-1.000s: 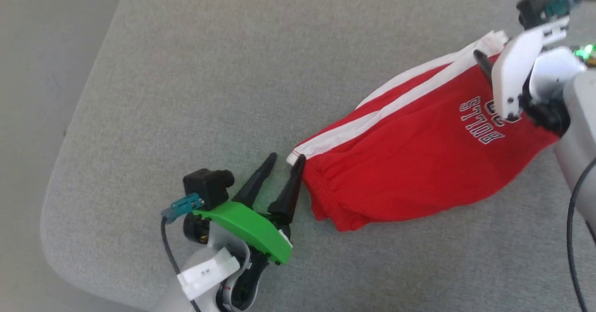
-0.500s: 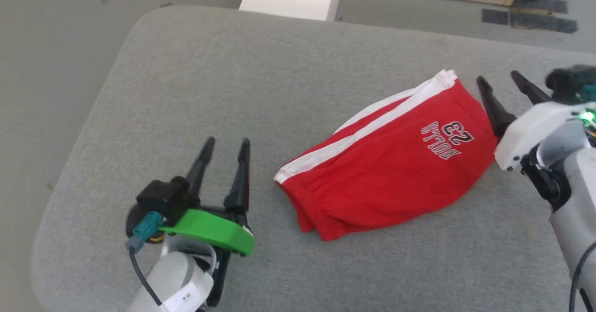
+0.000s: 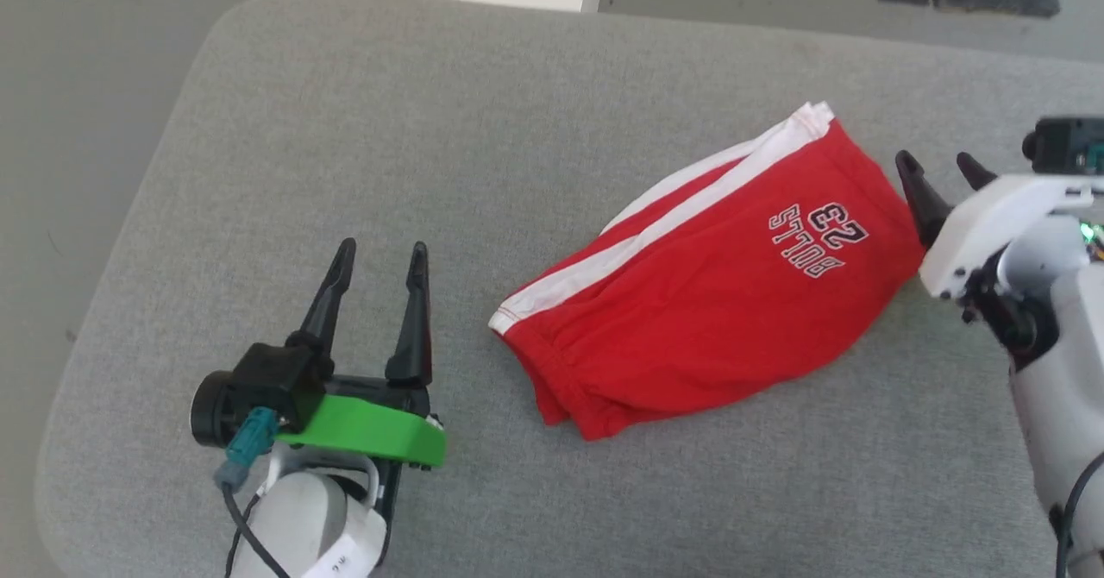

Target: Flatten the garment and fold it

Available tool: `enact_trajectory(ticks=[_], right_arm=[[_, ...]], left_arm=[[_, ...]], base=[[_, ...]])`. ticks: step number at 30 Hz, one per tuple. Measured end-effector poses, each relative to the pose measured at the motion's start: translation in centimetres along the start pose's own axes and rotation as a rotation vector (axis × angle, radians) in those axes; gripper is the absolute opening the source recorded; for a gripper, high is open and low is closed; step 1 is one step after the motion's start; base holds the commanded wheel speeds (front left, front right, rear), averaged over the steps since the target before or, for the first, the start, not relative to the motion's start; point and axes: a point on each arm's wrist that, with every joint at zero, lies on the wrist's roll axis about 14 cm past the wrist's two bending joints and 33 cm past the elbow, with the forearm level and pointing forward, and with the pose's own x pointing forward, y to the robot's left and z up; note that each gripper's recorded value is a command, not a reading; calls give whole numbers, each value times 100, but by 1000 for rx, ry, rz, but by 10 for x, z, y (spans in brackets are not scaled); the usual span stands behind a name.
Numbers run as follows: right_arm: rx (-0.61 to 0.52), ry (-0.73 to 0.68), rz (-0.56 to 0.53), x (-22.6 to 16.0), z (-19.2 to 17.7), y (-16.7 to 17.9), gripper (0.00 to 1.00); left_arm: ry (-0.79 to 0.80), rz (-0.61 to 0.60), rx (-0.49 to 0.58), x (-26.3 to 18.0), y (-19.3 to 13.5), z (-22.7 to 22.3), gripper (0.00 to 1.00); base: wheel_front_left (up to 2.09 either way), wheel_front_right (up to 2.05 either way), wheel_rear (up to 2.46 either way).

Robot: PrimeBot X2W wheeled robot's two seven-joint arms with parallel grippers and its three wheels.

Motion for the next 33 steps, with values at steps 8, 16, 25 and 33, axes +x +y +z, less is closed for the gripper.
enact_trajectory(ticks=[8,16,25,33], right_arm=[[-5,242,-14,31,-28,-1,100],[-39,452,0,47,-59,8,100],[-63,604,43,44,-67,23,0],[-26,512,45,24,-63,16,0]], left_arm=[[33,43,-1,1,16,-13,100],[63,76,-10,2,24,-24,100],[68,93,-9,1,27,-26,100],[38,89,-13,0,25,-15,100]], base=[[0,0,0],[0,0,0],[0,0,0],[0,0,0]])
